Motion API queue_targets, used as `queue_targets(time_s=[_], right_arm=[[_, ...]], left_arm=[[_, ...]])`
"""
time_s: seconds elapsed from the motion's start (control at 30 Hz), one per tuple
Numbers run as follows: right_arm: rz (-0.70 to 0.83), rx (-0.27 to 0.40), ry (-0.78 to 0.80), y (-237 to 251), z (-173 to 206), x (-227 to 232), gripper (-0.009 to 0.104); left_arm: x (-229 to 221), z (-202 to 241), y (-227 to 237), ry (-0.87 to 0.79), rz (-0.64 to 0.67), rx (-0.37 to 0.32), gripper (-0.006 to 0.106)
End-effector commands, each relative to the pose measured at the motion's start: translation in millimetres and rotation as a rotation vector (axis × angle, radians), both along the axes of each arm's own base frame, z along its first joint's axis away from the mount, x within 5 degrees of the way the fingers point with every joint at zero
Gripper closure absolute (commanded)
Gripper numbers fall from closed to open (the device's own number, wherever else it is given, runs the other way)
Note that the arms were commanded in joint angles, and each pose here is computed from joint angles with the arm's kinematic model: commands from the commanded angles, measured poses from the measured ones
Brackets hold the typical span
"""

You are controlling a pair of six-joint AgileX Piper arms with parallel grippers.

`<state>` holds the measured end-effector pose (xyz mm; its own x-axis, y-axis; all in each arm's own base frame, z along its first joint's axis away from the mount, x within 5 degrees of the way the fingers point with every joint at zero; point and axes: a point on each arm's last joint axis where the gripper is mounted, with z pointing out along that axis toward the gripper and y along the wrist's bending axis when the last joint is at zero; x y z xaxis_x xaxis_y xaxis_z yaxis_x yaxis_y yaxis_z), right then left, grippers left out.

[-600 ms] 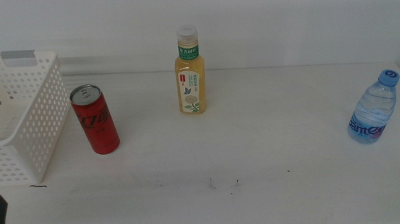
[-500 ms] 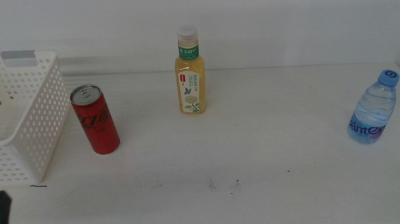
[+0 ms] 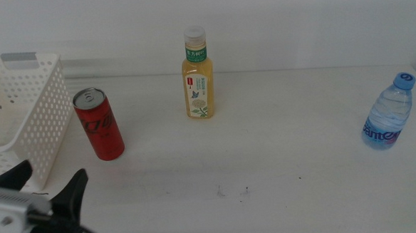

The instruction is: Use arms to grab the bottles and put them into the dustbin to the left of the table.

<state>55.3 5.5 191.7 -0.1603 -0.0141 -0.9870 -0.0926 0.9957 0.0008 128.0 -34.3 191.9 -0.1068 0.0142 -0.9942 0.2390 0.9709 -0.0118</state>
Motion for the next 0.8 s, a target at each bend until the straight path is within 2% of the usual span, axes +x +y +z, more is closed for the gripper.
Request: queue_targets(time_s=[0.0, 0.33, 0.77], right_arm=[[-0.004, -0.008, -0.009, 0, 0, 0, 0.005], [-0.004, -0.008, -0.009, 0, 0, 0, 0.005], [-0.004, -0.008, -0.009, 0, 0, 0, 0.005]], left_arm=[[9, -2, -2, -0.044, 0.017, -0.012, 0.007], [29, -26, -2, 0.013, 0.087, 0.01, 0.007], [30, -21, -1, -0.044, 0.099, -0.004, 0.007]])
